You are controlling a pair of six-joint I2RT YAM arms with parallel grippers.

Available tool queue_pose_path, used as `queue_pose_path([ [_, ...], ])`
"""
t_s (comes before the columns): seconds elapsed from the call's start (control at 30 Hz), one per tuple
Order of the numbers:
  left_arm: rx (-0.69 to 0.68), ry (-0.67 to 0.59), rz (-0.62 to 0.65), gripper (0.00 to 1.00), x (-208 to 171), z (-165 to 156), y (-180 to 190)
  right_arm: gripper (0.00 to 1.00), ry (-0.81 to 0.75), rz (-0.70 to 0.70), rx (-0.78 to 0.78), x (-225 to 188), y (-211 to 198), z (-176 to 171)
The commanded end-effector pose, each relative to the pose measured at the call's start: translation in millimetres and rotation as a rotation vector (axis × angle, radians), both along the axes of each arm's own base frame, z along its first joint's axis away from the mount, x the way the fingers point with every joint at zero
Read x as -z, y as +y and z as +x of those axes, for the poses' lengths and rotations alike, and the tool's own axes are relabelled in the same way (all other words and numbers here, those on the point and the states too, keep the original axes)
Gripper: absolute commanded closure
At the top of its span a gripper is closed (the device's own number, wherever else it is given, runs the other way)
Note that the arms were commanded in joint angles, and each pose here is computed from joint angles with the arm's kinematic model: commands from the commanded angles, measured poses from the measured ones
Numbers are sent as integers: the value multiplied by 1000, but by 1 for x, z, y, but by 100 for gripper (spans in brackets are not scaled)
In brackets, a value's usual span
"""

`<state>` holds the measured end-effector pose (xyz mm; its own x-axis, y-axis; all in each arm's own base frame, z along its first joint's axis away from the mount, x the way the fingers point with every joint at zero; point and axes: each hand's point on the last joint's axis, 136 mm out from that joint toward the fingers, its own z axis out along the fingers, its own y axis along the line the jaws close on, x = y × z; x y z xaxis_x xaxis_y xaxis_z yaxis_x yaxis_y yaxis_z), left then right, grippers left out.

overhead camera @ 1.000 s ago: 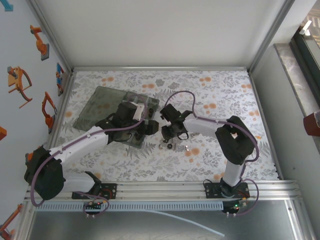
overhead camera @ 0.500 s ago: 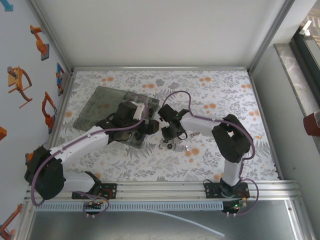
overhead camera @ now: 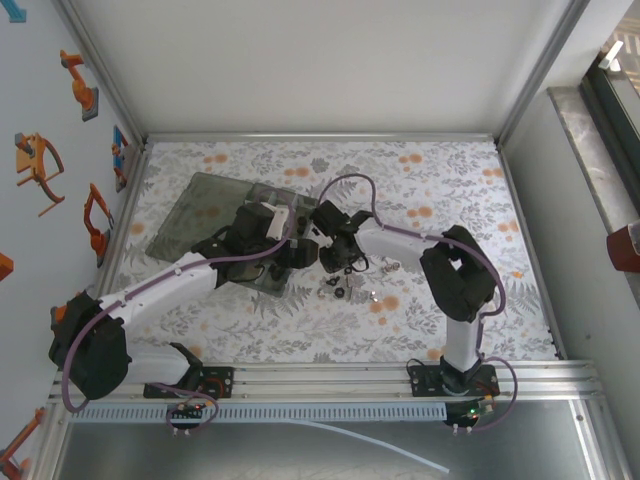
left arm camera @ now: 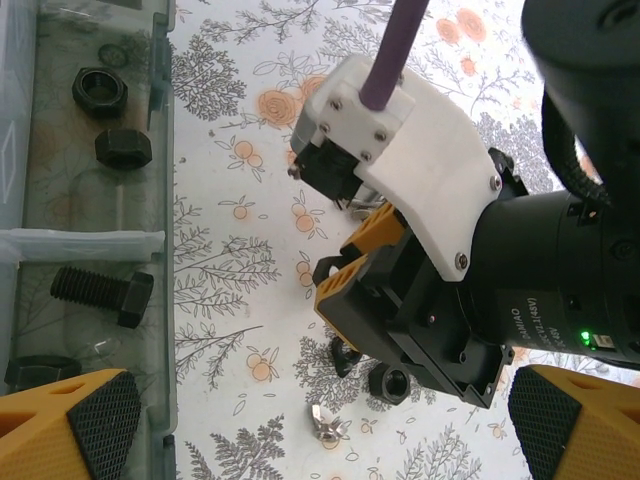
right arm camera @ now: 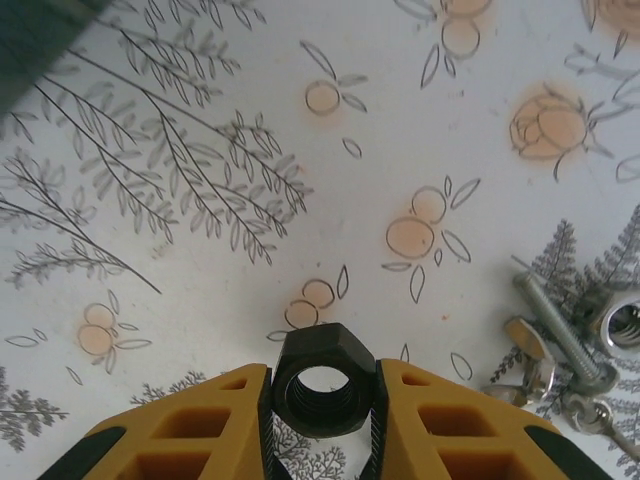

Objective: Sort the screws and nuts into containers

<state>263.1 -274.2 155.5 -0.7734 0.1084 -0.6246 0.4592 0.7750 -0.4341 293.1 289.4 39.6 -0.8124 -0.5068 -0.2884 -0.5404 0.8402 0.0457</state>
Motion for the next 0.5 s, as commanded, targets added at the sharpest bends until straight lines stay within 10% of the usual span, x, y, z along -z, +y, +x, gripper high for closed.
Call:
queue_pose_path([
  [0.0,-14,-38,-15,3,-15,2,1,74,-44,42,-33,-20,17,16],
  [0.47,-239,-92,57,3,-16,15,55,74,-89,262,-72,-69,80,79],
])
